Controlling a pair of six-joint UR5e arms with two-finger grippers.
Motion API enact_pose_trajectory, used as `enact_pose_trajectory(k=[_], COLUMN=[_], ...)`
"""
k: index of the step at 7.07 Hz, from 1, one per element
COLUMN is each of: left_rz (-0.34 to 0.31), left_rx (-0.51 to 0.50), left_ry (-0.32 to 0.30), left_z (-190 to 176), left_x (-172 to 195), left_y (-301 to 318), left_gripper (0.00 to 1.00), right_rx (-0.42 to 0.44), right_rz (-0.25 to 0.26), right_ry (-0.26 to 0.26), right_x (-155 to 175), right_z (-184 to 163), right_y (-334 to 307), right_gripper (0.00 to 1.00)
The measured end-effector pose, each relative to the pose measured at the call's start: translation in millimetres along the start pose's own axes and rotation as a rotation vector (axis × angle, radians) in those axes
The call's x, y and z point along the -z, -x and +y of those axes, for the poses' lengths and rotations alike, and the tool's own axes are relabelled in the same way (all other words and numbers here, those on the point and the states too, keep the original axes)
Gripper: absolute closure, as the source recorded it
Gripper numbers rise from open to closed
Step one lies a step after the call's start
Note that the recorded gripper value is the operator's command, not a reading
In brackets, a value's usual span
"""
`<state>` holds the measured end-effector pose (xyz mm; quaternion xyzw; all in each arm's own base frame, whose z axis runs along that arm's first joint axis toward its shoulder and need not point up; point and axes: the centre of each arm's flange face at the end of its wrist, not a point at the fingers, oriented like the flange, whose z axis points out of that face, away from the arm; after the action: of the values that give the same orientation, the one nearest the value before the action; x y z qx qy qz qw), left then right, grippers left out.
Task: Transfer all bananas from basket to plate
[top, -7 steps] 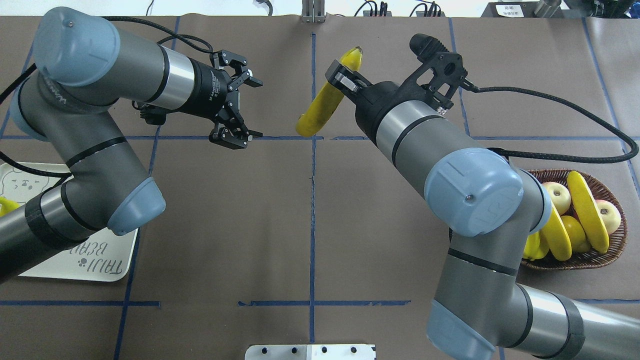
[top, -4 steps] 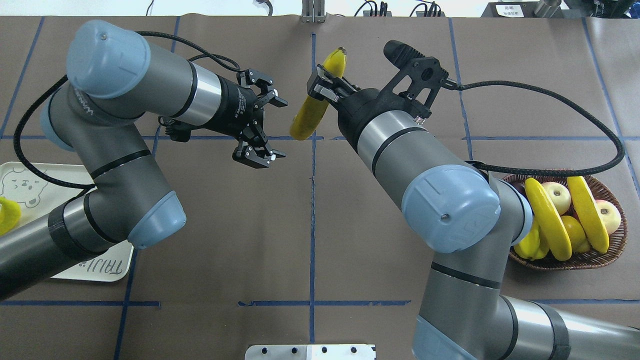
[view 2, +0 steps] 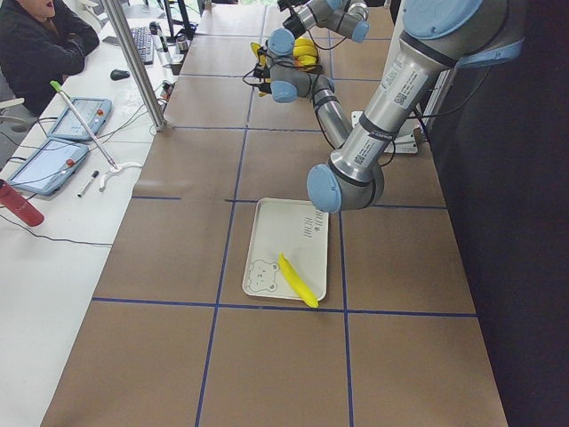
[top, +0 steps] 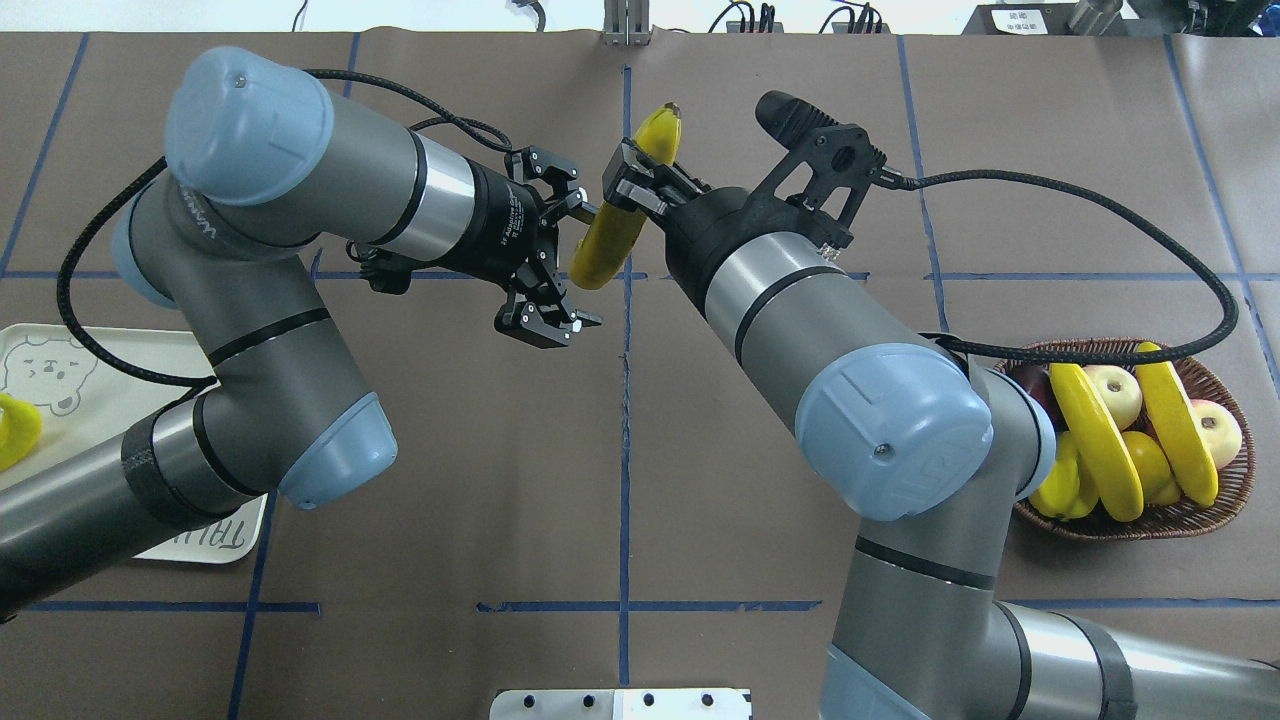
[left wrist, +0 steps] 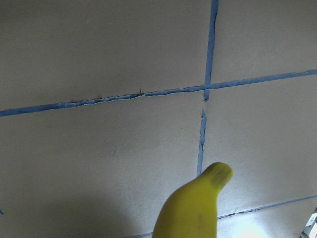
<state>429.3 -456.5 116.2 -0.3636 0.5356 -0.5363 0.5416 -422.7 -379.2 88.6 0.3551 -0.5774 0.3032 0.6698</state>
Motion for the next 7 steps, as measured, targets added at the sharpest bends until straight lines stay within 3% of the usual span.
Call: enact_pose_trajectory(k=[1,2,3,5,7], left_rz=[0.001,0.001,0.001,0.002,0.008], left_rx=[-0.003,-0.004,-0.007,-0.018,-0.018], left_ry=[0.002,0.003,0.004,0.007,0.011], left_z=[1,1,1,1,1], left_x=[0,1,1,1,4], left_y=[0,0,0,-1,-3], left_gripper=[0.08,0.83,1.00,1.00,1.00], right_rx=[-0.001,-0.004,-0.008,-0.018,-0.028], right_rz=[-0.002,-0.006,-0.013,-0.021,-0.031], right_ry=[0.002,0.003,0.005,0.006,0.010], right_x=[1,2,3,5,7], right_z=[1,2,3,2,3], right_y=[1,3,6,11,15], right_gripper=[1.00,1.00,0.97,0.01,0.00])
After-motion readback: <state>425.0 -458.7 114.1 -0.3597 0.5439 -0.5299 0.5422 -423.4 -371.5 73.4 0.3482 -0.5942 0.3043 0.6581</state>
